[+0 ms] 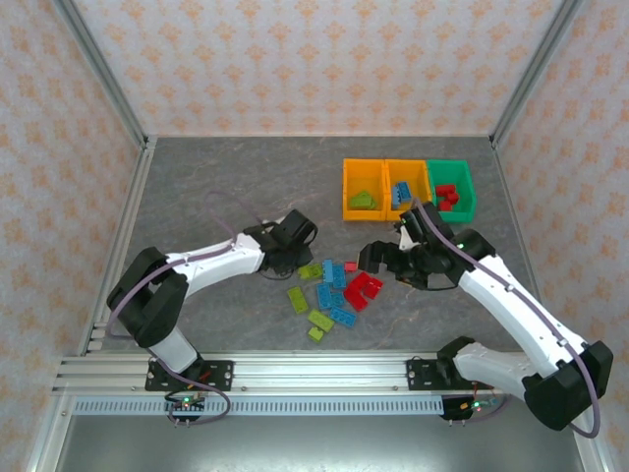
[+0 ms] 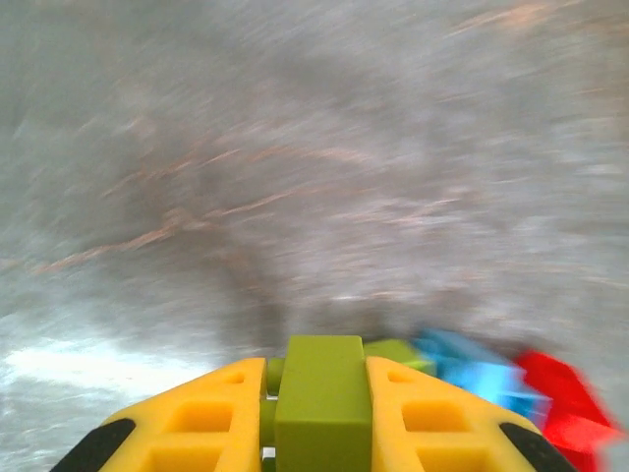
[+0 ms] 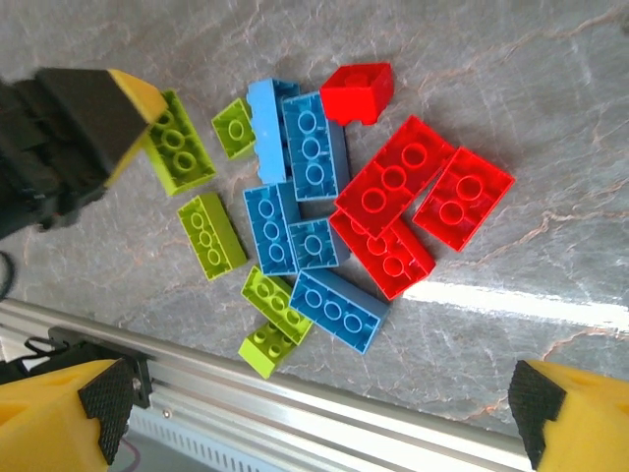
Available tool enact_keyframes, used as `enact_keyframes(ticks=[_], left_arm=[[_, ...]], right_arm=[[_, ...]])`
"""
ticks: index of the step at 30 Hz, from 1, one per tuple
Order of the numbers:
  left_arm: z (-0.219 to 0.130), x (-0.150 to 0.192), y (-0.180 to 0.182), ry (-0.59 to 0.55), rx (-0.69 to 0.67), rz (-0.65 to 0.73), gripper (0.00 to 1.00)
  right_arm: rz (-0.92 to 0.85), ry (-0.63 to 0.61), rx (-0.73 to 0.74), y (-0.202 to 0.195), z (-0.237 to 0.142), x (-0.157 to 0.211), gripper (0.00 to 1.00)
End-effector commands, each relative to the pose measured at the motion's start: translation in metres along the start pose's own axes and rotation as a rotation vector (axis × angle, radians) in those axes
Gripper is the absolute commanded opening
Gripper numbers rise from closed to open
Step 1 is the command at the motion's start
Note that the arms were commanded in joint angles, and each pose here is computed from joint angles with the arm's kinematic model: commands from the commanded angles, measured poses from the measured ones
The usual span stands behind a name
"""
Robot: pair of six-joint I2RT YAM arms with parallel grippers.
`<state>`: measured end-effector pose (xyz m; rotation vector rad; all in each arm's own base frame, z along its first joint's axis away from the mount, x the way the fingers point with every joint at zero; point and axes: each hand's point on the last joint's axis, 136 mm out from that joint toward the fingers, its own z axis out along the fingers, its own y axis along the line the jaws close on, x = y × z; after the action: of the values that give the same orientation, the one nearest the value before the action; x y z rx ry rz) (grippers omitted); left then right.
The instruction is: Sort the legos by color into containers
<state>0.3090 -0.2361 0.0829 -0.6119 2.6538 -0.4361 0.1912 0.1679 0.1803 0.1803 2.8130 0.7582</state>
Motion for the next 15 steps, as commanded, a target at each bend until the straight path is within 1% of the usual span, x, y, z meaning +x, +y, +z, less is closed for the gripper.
enact_keyframes(ticks=[1,2,5,8,12,15], left_arm=[[-0.055,-0.04,-0.072,-0.167,0.131,0.19,0.08],[-0.061,-0.047,-0.088,-0.19,0.144,0.222,0.08],[-0.061,-0.07,-0.127,-0.263,0.165,0.286,0.08],[-0.056,-0.097,-0.166,-0.359,0.161,0.404,0.05],[-0.031,-0.127,-0.205,-0.458,0.111,0.523,0.05],[-0.005,-0.146,-0.224,-0.477,0.099,0.54,0.06]], right_arm=[[0.018,-0.112,0.026,-0.002,-0.013,-0.015,1.0],[0.026,-0.133,0.034,-0.004,-0.015,-0.017,1.0],[0.051,-0.17,0.031,-0.005,-0.021,-0.021,1.0],[0.065,-0.197,0.021,-0.006,-0.027,-0.02,0.99],[0.085,-0.251,0.051,-0.019,-0.036,-0.018,0.99],[0.093,-0.272,0.054,-0.023,-0.041,-0.015,0.99]])
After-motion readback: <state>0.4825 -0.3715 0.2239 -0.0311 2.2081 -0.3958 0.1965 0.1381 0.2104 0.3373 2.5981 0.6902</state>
